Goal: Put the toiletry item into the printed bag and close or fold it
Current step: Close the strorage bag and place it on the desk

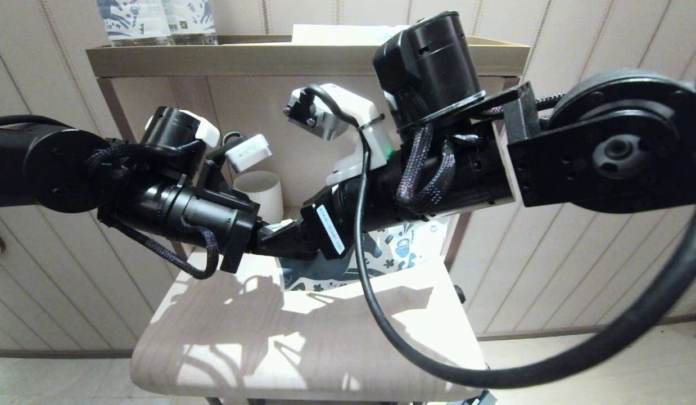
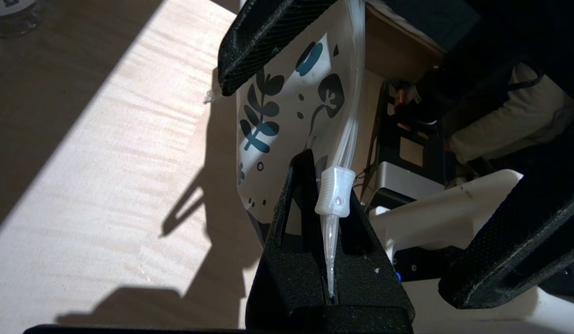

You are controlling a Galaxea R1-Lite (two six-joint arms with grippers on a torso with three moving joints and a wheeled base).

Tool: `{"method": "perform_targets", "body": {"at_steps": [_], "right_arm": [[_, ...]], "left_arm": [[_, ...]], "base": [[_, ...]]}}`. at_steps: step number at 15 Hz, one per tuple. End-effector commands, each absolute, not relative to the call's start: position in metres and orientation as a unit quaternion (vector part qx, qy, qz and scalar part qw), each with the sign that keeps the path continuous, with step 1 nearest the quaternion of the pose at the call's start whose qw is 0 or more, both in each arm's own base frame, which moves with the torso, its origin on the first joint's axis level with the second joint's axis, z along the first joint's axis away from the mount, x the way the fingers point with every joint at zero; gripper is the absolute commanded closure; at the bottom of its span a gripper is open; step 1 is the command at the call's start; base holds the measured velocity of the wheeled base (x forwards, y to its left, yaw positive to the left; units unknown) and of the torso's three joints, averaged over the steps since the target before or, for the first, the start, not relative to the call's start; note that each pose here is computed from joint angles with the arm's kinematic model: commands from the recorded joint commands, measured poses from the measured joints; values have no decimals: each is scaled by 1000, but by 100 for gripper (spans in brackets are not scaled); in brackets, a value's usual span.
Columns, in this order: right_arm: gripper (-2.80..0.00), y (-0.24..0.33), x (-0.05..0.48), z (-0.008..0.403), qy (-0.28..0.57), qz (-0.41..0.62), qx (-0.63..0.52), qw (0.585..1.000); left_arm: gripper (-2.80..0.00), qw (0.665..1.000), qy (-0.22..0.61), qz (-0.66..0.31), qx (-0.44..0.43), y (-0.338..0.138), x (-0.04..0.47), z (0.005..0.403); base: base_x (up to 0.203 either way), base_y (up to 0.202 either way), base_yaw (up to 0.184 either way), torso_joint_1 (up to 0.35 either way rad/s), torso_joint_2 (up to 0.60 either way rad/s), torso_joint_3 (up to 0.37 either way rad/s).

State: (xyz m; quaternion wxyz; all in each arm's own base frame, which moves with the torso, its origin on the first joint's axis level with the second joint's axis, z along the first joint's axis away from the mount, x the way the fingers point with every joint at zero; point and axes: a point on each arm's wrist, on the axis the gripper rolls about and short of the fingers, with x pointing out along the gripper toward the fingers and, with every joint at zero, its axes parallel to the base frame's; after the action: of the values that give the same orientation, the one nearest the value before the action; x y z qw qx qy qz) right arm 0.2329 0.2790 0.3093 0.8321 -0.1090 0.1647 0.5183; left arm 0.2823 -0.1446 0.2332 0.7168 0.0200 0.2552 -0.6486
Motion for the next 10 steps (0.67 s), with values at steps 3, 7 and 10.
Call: {"method": "perform_targets", "body": {"at_steps": [3,7,10], "right_arm": [[-280,278,235,308,167,517,-110,832],[-36,278,236,305,169,516,-112,832],[-280,278,235,305,169,518,-115,831]], "left_arm": [[0,715,255,-651,19,-145,283,233],[0,715,256,-650,20,-145,283,232],[0,715,256,-650,20,-145,283,232]], "base": [[0,0,0,0,0,0],[0,0,0,0,0,0],[0,0,0,0,0,0]]}}
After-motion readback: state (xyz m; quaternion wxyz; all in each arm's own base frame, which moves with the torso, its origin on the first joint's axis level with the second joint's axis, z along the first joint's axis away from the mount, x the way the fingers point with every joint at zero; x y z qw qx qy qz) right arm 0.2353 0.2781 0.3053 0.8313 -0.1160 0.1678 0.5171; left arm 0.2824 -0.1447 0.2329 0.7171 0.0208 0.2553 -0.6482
